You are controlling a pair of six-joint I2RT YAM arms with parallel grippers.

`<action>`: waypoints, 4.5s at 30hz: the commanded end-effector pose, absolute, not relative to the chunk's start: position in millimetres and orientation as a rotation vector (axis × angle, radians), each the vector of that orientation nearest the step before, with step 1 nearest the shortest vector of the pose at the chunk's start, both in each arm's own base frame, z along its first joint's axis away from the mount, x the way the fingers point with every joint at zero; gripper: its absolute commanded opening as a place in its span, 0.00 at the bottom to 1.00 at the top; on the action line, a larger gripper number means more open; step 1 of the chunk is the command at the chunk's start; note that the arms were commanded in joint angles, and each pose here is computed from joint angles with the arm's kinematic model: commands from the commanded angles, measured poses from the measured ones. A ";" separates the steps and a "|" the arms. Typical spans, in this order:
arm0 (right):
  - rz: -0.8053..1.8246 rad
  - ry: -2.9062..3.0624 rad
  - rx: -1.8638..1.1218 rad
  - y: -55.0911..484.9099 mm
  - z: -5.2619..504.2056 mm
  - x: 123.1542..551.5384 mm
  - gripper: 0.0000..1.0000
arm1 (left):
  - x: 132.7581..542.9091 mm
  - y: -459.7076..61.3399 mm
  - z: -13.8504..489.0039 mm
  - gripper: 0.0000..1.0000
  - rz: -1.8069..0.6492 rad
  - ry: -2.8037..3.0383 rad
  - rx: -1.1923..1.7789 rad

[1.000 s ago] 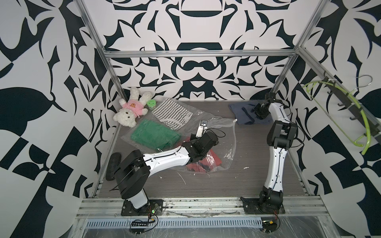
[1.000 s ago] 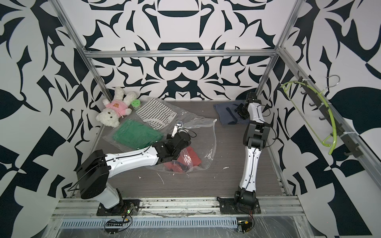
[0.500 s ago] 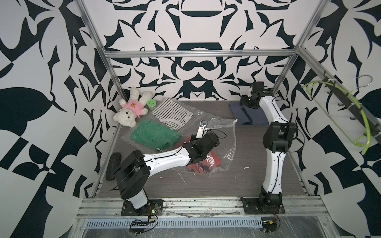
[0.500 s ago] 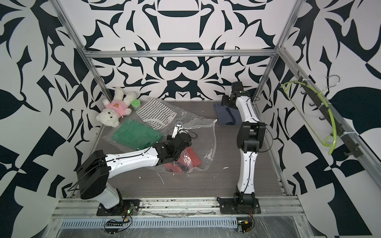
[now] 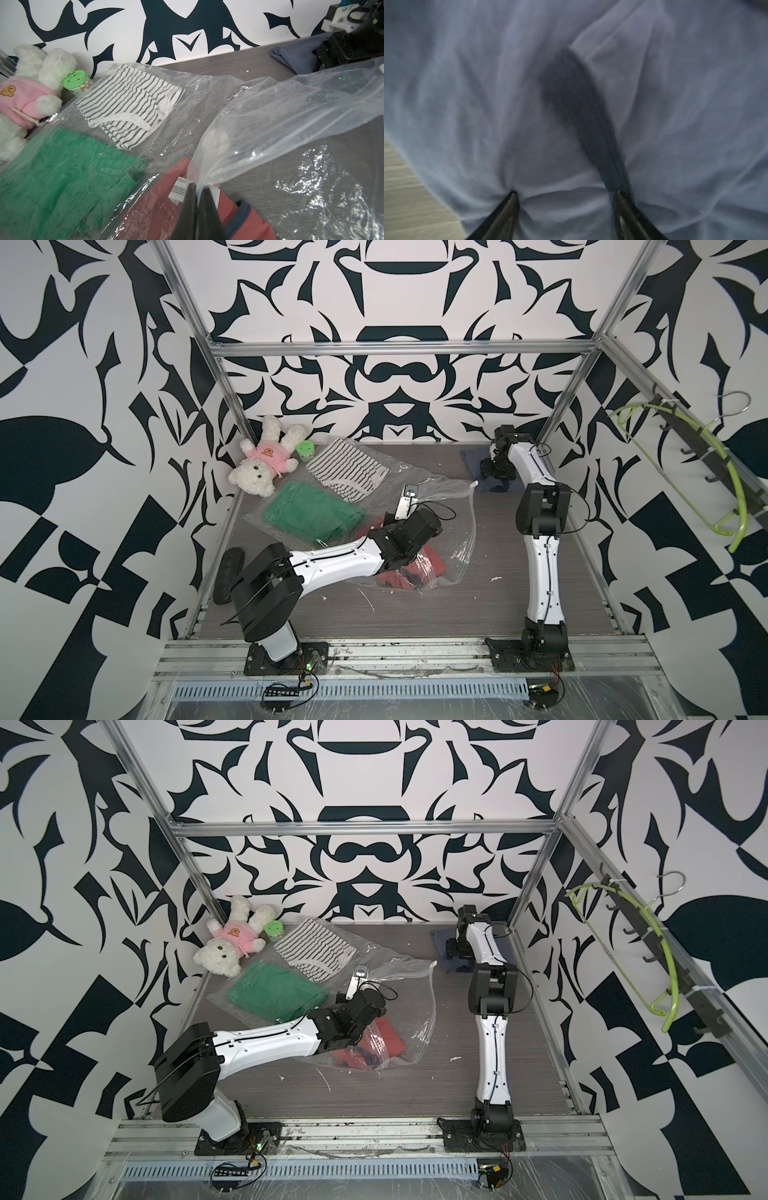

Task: Take the tank top out of the vacuum bag
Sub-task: Move the tank top to the corner of the board, then take out the tank top from the vacuum bag.

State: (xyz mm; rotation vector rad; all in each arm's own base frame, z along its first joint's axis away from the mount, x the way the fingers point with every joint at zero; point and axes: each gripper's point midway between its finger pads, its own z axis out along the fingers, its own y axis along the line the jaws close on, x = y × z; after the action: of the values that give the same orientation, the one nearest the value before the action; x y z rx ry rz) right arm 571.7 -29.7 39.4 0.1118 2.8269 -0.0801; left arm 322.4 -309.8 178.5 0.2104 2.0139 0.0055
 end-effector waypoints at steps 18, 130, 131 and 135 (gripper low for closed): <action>0.124 2.734 0.330 -27.4 28.9 603.2 0.72 | 323.5 -305.4 181.8 0.05 0.061 2.011 0.215; 0.647 2.622 0.179 218.0 95.5 285.4 0.00 | 310.5 -356.1 175.4 0.00 -0.169 1.957 0.376; 0.625 2.625 0.181 213.3 96.4 284.8 0.00 | 310.5 -356.1 175.7 0.00 -0.170 1.957 0.376; 0.576 2.617 0.226 189.0 102.4 286.3 0.00 | 310.2 -354.7 177.7 0.00 -0.173 1.951 0.370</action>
State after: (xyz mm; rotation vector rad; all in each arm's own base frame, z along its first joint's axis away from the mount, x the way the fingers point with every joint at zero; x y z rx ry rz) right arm 276.4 208.6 84.4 0.2082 2.6627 0.6501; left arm 312.1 -359.4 177.9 0.3839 1.9570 -0.1763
